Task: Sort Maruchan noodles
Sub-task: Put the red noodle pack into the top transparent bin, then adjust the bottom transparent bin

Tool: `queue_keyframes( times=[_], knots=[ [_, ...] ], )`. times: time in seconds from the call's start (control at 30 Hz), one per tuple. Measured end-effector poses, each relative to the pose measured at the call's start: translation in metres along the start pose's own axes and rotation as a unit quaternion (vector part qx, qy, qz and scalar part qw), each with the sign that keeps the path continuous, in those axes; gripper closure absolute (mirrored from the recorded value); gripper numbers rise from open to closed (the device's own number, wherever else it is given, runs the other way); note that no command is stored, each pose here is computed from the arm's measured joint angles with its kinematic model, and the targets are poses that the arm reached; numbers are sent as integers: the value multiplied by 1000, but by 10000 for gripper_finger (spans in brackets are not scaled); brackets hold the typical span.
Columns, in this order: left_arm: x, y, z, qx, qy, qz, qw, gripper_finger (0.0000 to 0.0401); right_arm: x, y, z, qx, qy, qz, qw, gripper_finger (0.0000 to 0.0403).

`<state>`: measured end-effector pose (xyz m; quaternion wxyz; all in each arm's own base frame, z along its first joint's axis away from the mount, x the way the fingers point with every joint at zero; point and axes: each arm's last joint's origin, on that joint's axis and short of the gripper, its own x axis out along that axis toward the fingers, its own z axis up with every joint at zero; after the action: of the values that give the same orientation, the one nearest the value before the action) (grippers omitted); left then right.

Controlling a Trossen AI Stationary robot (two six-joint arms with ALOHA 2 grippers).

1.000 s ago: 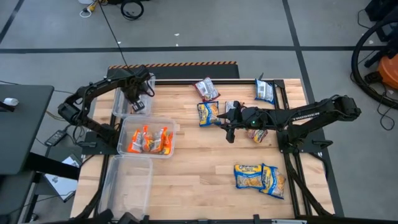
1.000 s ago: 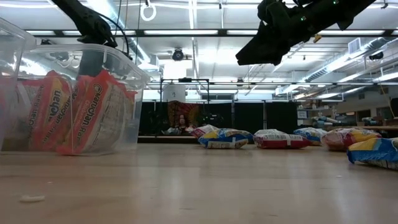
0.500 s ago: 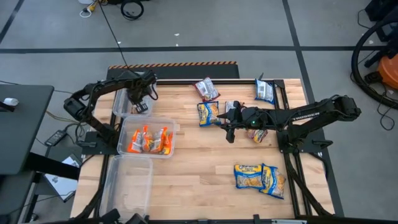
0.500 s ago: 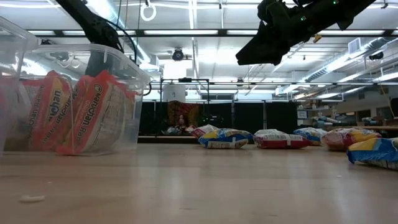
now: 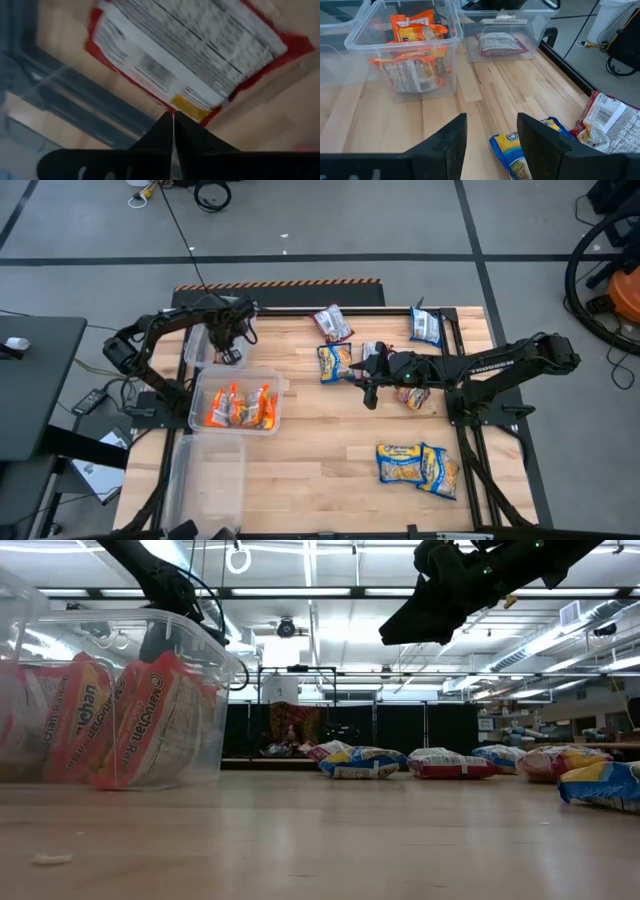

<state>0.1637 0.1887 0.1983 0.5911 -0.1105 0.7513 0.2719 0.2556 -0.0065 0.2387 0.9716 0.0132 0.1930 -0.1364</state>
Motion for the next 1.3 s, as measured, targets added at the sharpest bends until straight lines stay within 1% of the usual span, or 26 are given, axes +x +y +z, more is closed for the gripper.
queue_keyframes(
  times=[0.07,0.13,0.23,0.3,0.37,0.47,0.57,0.67,0.73,0.8,0.87,0.93,1.03,1.1,1.17,1.23,1.3],
  knots=[
    [-6,5,4,-6,-17,4,1000,377,0,0,0,2,0,1,1000,223],
    [-12,9,5,-13,-22,-6,1000,377,0,0,0,8,1,5,1000,223],
    [-19,12,1,-30,-13,-57,998,377,0,0,-1,10,5,10,1000,224],
    [-20,10,-1,-73,-4,-103,992,377,0,1,-1,10,6,14,1000,223],
    [-21,8,-2,-102,-4,-144,984,377,0,1,-1,10,6,14,1000,224],
    [-23,5,-3,-110,-10,-143,983,376,0,1,-1,9,6,14,1000,224],
    [-21,2,-3,-136,-4,-139,981,376,0,1,-1,8,7,14,1000,223],
    [-22,1,-2,-150,-3,-138,979,376,0,0,-3,6,14,13,1000,224],
    [-22,1,0,-152,-13,-135,979,376,0,0,-3,5,16,13,1000,223],
    [-22,2,2,-152,-22,-120,981,376,0,0,-3,-2,16,13,1000,224],
    [-26,5,2,-148,-20,-101,984,376,0,0,-3,-7,16,12,1000,224],
    [-31,6,0,-146,-14,-99,984,376,0,0,-3,-7,16,12,1000,223],
    [-47,10,-4,-140,7,-110,984,376,0,0,-3,-7,16,12,1000,224],
    [-65,10,-7,-136,11,-120,983,376,0,0,-3,-8,16,12,1000,223],
    [-92,9,-12,-129,-16,-132,983,376,0,-1,-3,-9,16,10,1000,224],
    [-123,6,-17,-134,-66,-131,980,376,1,-3,-3,-8,17,7,1000,223],
    [-154,1,-25,-142,-123,-139,972,376,1,-5,-3,-7,17,2,1000,224]
  ],
)
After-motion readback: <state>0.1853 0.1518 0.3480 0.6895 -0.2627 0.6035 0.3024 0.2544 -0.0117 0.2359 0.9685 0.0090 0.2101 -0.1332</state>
